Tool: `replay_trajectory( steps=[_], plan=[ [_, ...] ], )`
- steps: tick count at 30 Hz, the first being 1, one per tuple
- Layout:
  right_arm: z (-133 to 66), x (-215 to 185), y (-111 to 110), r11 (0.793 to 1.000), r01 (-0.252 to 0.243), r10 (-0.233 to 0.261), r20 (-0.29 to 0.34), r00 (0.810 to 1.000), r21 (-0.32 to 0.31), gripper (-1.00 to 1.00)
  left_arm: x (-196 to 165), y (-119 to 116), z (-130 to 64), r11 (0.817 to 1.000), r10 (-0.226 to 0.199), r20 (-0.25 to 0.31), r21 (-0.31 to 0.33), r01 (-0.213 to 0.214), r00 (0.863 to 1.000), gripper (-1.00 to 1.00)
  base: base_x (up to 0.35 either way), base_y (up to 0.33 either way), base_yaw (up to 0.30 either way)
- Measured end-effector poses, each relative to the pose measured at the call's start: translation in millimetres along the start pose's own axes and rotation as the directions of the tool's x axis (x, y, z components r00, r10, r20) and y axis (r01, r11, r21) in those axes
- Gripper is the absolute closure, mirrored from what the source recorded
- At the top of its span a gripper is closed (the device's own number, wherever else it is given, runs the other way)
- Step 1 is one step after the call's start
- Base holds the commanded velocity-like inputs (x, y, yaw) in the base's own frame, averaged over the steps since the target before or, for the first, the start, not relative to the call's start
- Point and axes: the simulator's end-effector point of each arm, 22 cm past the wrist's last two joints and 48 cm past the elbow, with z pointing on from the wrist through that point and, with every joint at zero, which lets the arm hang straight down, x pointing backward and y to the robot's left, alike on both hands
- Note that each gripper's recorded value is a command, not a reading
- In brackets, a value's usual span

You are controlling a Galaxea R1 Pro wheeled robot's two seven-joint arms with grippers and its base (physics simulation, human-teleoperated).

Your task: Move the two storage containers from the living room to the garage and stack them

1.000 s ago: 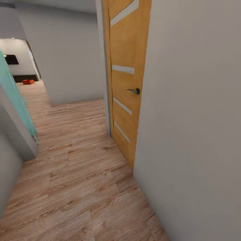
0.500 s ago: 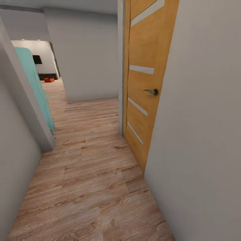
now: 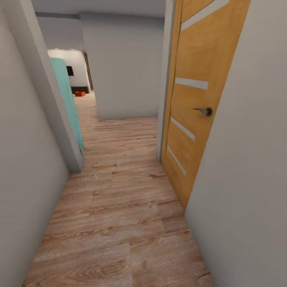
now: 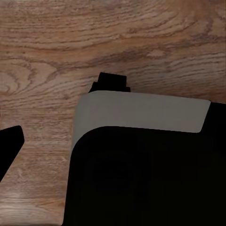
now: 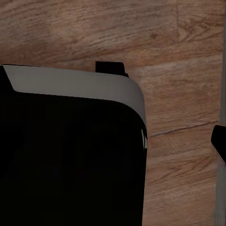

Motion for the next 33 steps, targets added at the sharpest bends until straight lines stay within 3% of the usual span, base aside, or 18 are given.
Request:
replay_trajectory(
  steps=[17,33],
  plan=[
    [0.0,0.1,-0.6,1.000,0.000,0.000,0.000,1.000,0.001,-1.00,0.2,0.1,-0.1,1.000,0.000,0.000,0.000,0.000,1.000,-1.00,0.013,0.000,0.263],
    [-0.1,-0.1,-1.7,1.000,0.000,0.000,0.002,1.000,0.002,-1.00,-0.9,9.7,0.0,1.000,-0.001,0.001,-0.011,0.001,1.000,-1.00,0.304,0.000,0.015]
  ],
)
